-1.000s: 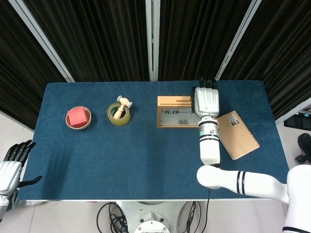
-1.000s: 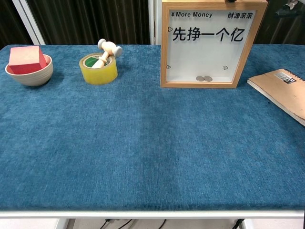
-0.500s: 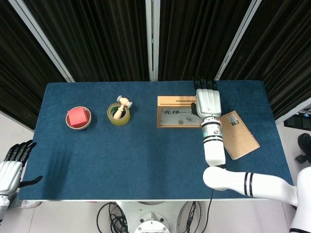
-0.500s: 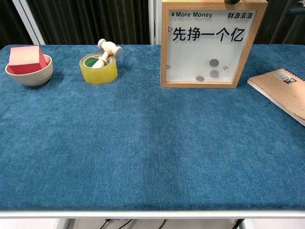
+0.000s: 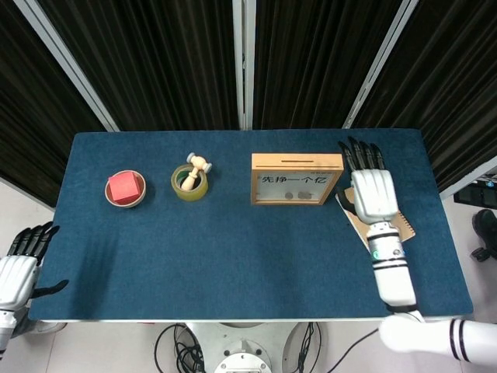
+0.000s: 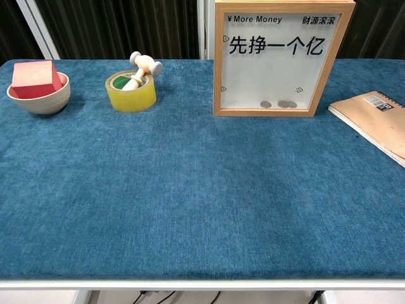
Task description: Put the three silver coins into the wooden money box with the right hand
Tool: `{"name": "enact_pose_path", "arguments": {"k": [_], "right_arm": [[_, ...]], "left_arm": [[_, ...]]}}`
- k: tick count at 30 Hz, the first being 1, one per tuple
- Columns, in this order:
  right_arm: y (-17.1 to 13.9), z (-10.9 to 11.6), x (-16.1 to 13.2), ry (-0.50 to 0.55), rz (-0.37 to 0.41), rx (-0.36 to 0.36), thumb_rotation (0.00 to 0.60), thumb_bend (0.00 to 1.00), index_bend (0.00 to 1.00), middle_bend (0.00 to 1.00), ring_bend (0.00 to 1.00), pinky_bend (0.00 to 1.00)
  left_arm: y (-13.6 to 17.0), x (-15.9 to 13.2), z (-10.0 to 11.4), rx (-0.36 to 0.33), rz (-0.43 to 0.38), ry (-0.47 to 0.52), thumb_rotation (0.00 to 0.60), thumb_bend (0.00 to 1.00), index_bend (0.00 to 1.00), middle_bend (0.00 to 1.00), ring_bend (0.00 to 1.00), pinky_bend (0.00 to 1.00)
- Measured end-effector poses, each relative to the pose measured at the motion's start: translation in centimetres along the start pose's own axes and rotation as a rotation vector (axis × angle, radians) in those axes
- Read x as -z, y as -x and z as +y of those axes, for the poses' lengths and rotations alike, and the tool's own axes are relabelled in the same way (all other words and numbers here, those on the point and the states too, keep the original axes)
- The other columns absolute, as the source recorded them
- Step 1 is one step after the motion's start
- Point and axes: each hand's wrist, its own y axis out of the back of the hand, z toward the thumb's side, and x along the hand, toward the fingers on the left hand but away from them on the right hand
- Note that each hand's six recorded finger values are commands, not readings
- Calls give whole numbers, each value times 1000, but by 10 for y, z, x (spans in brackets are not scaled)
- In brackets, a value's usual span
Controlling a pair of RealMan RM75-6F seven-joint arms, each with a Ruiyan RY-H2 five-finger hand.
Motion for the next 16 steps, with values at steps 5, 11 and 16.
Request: {"name": "enact_pose_path", "arguments": {"k": [5,11,16], "right_arm": [[-76,-24,73,5,-34,-46,600,296,0,0,0,0],[-137,-29,137,-49,-128,-1,600,293,0,0,0,0],[-165,-41,158,-28,-188,-23,600,294,0,0,0,0]], "left_arm": [[-5,-7,1,-11,-11,-28,600,31,8,0,0,0],[-13,-18,1,-22,-24,-53,599,32,8,0,0,0],[-19,-21,1,-28,-26,-53,600,31,8,0,0,0]]}}
